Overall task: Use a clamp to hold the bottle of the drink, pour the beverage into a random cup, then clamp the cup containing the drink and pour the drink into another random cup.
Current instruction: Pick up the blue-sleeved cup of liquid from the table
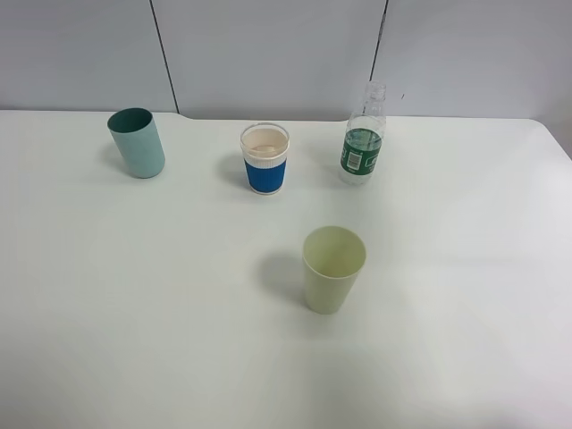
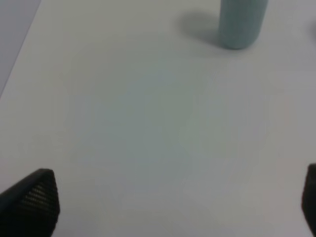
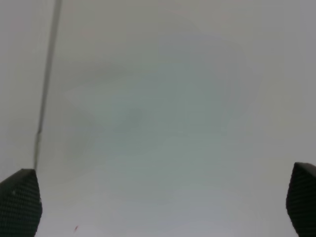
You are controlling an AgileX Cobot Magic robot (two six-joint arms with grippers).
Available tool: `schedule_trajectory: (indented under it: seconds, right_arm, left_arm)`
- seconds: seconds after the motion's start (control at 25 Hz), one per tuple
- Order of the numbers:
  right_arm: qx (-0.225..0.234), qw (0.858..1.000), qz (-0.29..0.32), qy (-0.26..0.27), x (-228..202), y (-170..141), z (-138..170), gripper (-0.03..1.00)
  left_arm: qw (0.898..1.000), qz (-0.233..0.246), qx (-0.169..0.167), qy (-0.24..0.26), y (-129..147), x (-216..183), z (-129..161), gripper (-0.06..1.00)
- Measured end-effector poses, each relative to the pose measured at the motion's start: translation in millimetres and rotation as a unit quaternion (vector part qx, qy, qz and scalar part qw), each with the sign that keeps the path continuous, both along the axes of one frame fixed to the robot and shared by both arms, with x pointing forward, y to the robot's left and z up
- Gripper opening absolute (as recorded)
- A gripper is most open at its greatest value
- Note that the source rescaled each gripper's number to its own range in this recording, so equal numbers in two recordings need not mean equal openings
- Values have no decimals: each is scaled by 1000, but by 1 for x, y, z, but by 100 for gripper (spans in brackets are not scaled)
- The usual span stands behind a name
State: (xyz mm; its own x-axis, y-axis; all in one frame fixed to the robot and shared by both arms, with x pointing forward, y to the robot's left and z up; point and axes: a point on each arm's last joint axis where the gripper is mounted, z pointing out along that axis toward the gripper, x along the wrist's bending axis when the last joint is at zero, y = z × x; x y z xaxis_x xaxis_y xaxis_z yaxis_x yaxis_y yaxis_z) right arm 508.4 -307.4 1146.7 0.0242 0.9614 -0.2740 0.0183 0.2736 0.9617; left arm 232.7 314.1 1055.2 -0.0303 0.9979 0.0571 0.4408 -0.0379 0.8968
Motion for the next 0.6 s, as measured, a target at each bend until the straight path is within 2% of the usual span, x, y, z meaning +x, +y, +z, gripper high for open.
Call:
schedule_trajectory:
  seconds: [0.08, 0.2, 0.48, 0.6]
  right_arm:
    - [21, 1000, -8, -14, -16, -3, 13, 99]
    - [29, 999, -9, -17, -44, -2, 29, 99]
    - [-20, 999, -28, -8, -120, -2, 53, 100]
    - [0, 999, -43, -12, -159, -3, 59, 100]
  left_arm:
    - [1000, 0, 0, 0, 0, 0, 0, 100]
    - [1000, 0, 0, 0, 0, 0, 0, 100]
    - [1000, 0, 0, 0, 0, 0, 0, 100]
    - [1000, 0, 0, 0, 0, 0, 0, 100]
